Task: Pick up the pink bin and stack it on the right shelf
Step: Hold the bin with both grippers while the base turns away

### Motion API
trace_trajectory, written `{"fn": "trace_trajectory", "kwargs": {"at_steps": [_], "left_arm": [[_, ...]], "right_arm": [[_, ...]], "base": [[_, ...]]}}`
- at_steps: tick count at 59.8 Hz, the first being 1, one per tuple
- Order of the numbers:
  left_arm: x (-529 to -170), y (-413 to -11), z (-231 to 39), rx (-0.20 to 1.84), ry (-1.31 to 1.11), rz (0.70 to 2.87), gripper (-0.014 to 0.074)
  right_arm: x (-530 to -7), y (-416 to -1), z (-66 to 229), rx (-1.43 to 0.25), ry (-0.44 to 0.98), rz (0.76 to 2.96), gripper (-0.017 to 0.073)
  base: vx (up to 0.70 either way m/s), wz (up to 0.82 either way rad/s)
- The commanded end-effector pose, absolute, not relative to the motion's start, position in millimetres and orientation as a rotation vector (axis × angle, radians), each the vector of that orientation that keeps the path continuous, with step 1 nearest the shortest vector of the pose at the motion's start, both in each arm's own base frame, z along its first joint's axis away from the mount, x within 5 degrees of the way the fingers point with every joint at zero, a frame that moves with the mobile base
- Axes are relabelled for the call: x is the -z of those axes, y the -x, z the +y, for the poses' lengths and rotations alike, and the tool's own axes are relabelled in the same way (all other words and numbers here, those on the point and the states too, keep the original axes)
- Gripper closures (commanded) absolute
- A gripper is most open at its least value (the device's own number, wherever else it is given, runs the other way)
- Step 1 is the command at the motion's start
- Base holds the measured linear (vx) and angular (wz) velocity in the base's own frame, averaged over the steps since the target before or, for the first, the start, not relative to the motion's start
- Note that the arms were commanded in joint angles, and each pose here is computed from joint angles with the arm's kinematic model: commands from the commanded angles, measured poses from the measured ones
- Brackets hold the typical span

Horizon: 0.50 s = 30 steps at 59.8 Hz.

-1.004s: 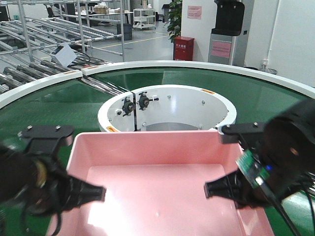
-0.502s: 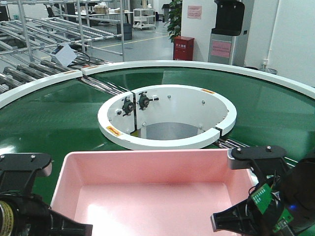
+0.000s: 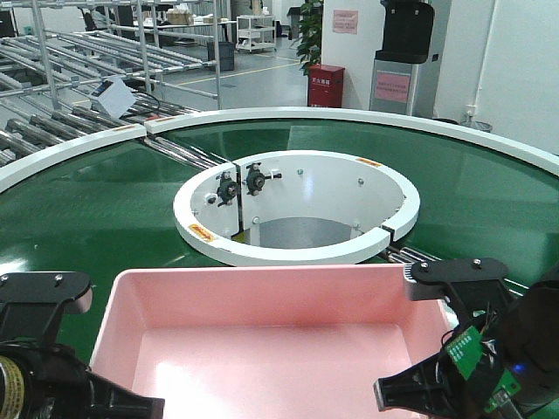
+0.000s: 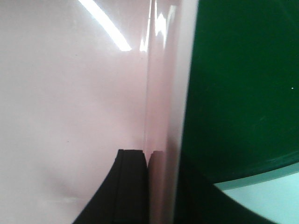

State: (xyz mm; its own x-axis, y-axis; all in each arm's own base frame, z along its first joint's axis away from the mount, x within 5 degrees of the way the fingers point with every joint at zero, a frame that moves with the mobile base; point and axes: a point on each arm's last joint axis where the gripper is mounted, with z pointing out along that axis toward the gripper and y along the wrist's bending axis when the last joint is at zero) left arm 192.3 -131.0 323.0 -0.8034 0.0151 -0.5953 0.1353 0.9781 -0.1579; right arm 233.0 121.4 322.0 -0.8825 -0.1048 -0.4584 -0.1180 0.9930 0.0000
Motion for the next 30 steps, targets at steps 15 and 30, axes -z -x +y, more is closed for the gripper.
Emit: {"fn": "trace_trajectory", "kwargs": {"at_steps": [15,30], "left_arm": [[-349.0,-190.5,-136.0,0.399,-0.125,2.338,0.0500],[-349.0,-190.5,-136.0,0.399,-0.125,2.338,0.0500]], "right_arm": [[-341.4,-233.7,120.0,-0.067,0.174,2.544,0.0443],[-341.4,-233.7,120.0,-0.067,0.174,2.544,0.0443]], "base": [[0.00,0.00],[0.00,-0.01]]}}
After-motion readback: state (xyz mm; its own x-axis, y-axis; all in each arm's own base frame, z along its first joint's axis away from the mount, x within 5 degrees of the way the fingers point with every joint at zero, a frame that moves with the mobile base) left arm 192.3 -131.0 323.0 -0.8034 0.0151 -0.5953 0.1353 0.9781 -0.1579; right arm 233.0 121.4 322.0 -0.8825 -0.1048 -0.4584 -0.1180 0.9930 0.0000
